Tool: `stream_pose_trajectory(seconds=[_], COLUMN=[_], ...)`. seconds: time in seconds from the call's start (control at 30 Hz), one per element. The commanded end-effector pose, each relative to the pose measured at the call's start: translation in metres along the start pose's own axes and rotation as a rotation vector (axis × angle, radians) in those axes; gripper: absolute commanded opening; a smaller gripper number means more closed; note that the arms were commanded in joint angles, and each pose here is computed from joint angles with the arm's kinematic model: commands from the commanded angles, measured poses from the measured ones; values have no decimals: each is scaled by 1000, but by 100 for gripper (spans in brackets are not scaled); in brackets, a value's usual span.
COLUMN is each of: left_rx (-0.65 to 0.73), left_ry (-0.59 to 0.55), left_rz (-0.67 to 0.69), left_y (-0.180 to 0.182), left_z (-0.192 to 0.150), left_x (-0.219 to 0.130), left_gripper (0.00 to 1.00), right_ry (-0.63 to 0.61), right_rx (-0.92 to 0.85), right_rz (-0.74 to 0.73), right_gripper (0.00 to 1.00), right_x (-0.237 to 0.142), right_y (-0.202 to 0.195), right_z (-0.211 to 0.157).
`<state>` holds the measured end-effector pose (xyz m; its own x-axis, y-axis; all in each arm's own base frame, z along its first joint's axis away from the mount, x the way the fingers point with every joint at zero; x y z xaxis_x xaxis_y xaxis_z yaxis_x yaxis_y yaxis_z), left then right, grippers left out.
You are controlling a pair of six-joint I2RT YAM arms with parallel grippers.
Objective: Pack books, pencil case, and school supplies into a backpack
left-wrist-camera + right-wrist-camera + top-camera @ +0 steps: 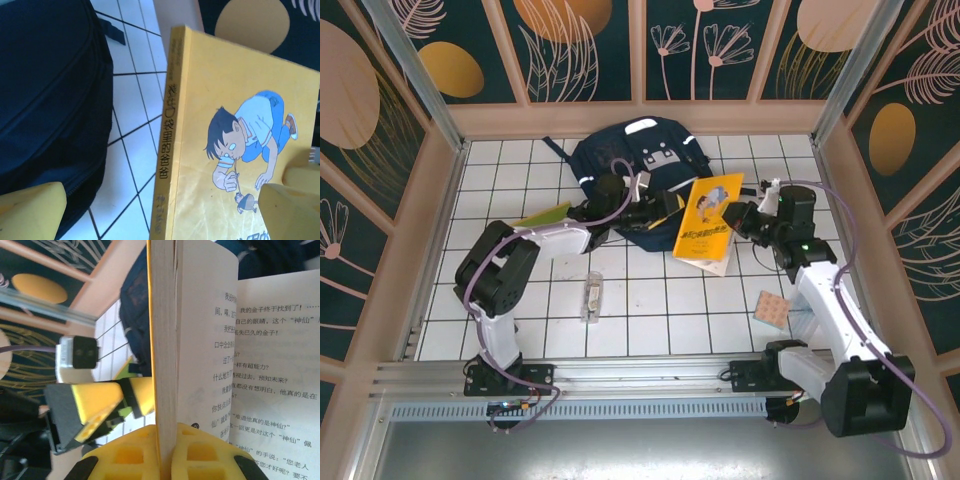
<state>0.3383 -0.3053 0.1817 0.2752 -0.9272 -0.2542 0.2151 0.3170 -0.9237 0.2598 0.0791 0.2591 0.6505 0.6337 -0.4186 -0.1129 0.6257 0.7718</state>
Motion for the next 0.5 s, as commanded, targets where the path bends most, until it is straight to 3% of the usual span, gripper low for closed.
stream_pose_trajectory(seconds=[0.0,0.23,0.47], left_rx=[11,-23,-11], left_ry=[34,66,68], left_rz=[-128,-152,-170], left_y=[-3,11,5], left_z=[-5,-16,-16], left_x=[5,4,0], left_gripper=[97,89,58], right_ry=[16,55,69], right_rx=[-70,-103,-77], right_rz=[200,240,113], right_gripper=[0,0,0], right_x=[21,53,71], right_y=[17,18,-7], right_z=[5,7,4])
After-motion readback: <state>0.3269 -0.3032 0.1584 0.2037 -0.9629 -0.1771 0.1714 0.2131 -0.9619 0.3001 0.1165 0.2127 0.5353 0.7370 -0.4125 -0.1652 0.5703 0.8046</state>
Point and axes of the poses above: each hand's point on the last joint's axis, 136 mm out from that joint toward the fingers, its own x axis out along the fingers, its own y axis along the line the jaws close on, z = x × y, the point moved 9 cm from there along -x, back along the fingers, and after that the axes turned 1 degree about -x, right-handed, at the moved point
